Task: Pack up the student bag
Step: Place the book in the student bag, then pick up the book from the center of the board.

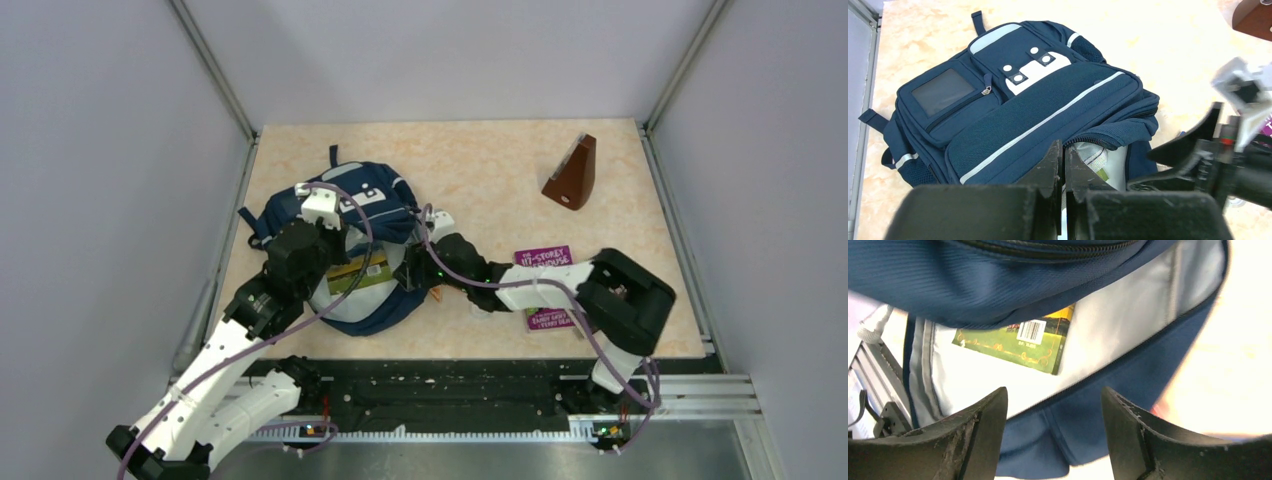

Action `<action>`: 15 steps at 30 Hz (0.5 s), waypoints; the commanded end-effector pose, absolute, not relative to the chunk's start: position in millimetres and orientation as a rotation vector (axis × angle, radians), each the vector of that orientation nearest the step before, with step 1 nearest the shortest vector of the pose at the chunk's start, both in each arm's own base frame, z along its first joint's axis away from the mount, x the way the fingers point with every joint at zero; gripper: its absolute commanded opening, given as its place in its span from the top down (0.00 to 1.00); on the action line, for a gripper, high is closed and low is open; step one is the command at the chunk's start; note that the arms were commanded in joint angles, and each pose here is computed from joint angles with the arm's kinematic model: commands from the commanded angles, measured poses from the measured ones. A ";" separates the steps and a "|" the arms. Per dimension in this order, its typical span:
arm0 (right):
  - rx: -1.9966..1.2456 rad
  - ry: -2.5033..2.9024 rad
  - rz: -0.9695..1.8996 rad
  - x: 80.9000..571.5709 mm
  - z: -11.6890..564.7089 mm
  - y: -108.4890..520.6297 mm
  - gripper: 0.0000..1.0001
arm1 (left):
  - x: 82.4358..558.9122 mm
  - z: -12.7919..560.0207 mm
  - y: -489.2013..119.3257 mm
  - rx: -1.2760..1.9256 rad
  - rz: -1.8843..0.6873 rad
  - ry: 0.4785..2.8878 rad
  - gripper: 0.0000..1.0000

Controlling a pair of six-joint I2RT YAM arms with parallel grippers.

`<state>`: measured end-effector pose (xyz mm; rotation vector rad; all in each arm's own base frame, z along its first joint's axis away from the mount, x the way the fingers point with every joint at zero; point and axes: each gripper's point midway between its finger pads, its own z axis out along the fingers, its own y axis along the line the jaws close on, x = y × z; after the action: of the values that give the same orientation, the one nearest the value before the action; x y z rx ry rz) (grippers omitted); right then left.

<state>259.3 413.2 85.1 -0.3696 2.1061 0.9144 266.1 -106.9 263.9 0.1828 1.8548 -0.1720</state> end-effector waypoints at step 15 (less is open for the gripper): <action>-0.140 2.375 -0.186 253.3 111.3 155.5 0.28 | 270.8 298.8 -114.4 0.143 -0.247 1.732 1.00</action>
<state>259.4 236.5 108.9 -0.2306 2.2827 0.1984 265.8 -107.4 264.0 0.1852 1.8544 -0.1758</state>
